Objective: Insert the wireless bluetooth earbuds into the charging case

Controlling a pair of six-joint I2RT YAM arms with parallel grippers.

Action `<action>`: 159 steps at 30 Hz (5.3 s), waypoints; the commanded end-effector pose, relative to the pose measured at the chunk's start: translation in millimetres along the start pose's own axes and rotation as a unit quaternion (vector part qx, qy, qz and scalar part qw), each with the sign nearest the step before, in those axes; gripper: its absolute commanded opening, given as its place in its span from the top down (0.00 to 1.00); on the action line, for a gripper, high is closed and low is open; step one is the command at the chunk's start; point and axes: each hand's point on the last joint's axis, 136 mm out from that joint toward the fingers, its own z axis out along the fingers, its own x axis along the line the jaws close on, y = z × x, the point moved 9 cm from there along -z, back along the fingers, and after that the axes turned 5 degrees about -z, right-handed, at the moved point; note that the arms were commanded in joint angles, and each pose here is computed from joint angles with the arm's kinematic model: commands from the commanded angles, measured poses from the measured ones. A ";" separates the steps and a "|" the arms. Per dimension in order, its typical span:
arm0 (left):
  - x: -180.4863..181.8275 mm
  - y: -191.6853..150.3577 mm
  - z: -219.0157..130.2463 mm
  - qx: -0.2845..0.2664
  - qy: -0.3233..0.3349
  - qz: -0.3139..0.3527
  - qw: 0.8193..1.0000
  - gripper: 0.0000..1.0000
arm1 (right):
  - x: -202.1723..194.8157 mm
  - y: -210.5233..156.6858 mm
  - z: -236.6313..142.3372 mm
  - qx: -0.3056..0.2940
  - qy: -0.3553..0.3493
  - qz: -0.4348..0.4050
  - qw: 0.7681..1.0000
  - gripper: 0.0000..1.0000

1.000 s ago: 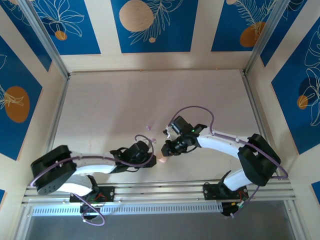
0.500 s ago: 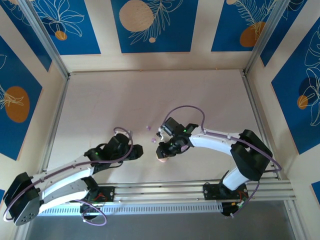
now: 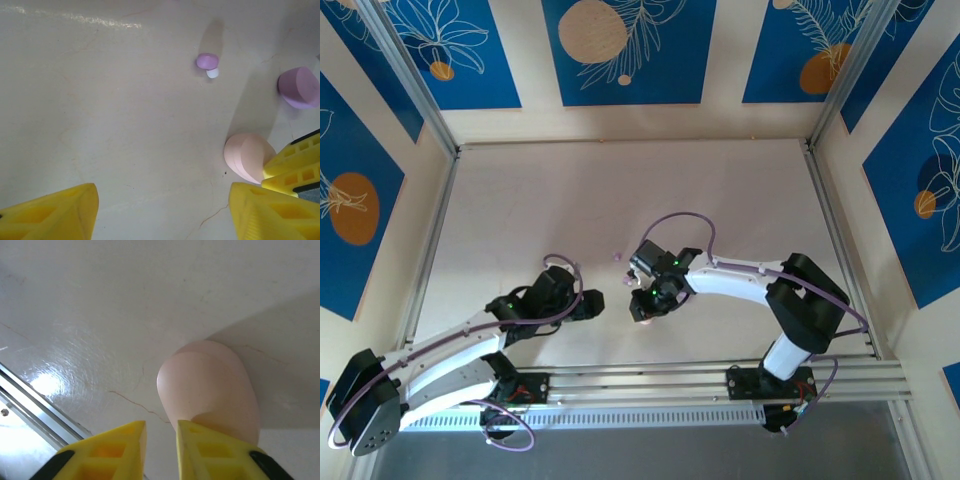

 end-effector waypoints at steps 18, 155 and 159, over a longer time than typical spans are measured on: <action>19.2 31.5 -24.8 -0.016 0.018 -0.027 0.999 0.00 | 10.5 2.0 -4.8 0.025 -0.122 -0.159 0.979 0.15; -92.8 32.3 -33.7 -0.161 -0.115 0.176 0.964 0.00 | -89.6 -44.6 -123.3 -0.282 -0.039 0.108 0.952 0.01; -86.0 35.7 -28.4 -0.168 -0.066 0.147 0.972 0.00 | -98.0 -40.4 -124.2 -0.289 -0.044 0.140 0.946 0.01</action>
